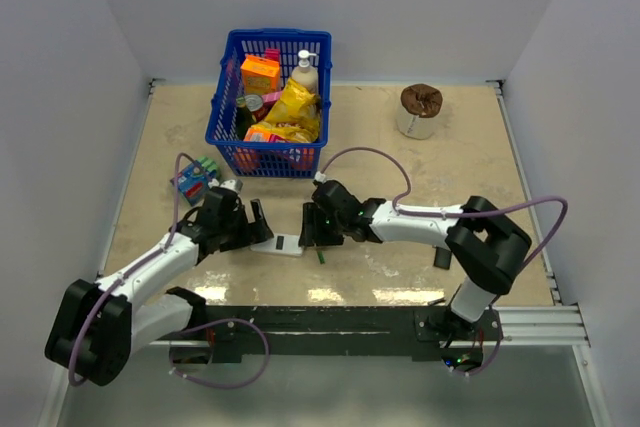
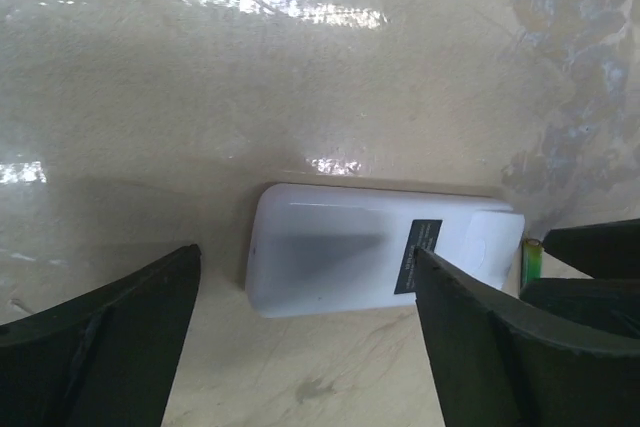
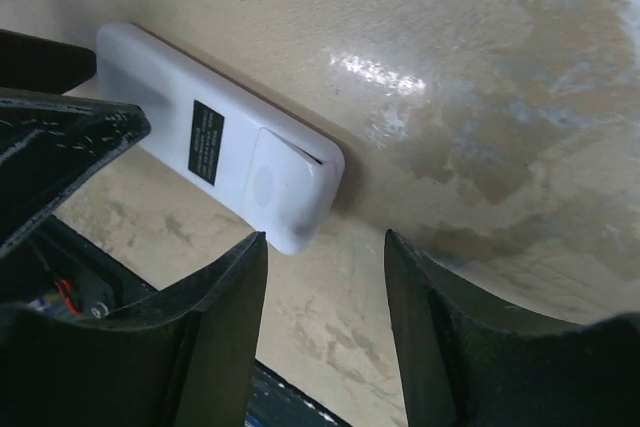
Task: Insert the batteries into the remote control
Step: Adjust the remote control at the center of the board.
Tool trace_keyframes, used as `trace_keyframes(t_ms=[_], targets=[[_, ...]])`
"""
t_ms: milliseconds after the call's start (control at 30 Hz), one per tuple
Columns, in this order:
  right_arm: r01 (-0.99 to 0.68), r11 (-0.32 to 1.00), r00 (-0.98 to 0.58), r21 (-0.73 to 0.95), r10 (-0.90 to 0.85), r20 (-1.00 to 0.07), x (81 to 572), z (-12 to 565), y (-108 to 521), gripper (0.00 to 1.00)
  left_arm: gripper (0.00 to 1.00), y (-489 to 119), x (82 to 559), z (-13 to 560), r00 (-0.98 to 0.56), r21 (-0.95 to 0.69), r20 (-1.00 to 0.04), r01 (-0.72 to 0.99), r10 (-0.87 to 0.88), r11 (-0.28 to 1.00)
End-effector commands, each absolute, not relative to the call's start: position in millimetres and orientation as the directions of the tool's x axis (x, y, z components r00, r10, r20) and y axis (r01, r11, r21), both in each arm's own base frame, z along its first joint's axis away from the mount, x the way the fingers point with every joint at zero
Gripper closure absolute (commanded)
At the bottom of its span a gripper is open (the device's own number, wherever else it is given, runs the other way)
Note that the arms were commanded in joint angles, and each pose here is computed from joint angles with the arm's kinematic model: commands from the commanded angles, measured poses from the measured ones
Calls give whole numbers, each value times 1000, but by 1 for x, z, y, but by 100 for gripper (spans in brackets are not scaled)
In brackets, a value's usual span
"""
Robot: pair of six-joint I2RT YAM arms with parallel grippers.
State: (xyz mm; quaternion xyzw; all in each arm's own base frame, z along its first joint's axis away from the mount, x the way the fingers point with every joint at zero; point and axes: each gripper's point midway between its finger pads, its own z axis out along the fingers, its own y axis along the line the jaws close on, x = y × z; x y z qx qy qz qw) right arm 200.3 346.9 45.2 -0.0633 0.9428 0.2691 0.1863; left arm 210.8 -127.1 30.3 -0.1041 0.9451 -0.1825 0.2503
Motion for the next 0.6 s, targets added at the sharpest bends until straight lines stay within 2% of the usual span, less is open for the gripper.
trace_keyframes(t_ms=[0,233,267,333,467,533,567], targets=[[-198,783,-932,589,36,-361,203,50,375,48,13,-136,195,12,-893,-406,-381,-71,-240,911],[-190,805,-938,562,21,-347,205,34,377,51,28,-142,176,-4,-913,-418,-322,-101,-252,903],[-188,807,-938,559,20,-345,205,32,376,54,35,-142,174,-6,-914,-418,-320,-102,-252,902],[-187,816,-940,547,13,-340,204,28,373,57,37,-144,168,-10,-917,-419,-303,-117,-260,900],[-189,833,-940,521,0,-342,203,22,368,64,50,-142,164,-14,-915,-411,-291,-144,-279,900],[-197,842,-939,502,-15,-343,201,20,363,67,52,-140,164,-15,-912,-402,-293,-155,-287,902],[-199,848,-939,491,-21,-343,200,18,359,72,56,-139,163,-16,-912,-397,-292,-159,-289,904]])
